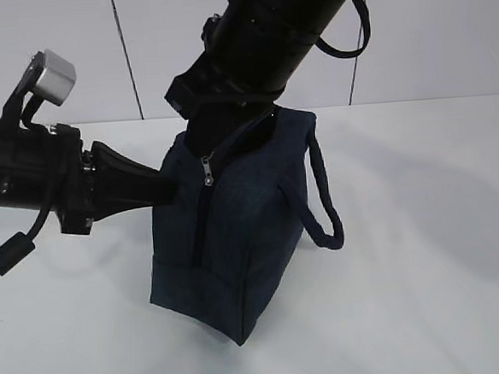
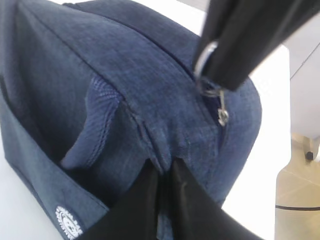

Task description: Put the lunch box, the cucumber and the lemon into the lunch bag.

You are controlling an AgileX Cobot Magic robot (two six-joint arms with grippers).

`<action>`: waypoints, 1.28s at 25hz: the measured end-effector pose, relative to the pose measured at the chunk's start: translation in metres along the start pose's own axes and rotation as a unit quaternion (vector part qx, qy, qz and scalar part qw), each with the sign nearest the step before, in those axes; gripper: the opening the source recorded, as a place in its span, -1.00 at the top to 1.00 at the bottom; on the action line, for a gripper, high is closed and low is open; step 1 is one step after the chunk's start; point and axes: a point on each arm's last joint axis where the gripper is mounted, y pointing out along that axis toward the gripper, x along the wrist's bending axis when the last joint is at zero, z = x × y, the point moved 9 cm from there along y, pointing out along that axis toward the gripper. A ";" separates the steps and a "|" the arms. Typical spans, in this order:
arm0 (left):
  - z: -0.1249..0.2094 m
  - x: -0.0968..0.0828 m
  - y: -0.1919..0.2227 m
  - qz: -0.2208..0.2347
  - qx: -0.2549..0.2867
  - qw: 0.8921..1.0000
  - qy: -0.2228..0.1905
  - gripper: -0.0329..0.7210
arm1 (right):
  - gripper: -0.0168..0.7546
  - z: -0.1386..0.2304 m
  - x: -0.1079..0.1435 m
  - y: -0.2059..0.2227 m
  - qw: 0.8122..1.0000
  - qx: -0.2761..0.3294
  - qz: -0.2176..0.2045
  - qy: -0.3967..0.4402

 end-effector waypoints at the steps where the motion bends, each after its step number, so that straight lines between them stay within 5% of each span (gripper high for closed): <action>1: 0.000 0.000 0.001 0.000 0.001 1.000 0.001 0.88 | 0.90 0.000 -0.002 0.000 1.000 0.000 0.005 0.001; 21: 0.001 -0.001 0.001 0.003 0.003 1.000 0.004 0.88 | 0.90 -0.018 -0.058 -0.021 0.994 -0.064 0.075 0.043; 32: 0.001 -0.004 0.001 0.011 0.001 1.000 0.006 0.88 | 0.90 -0.020 -0.114 -0.006 0.986 -0.096 0.116 0.071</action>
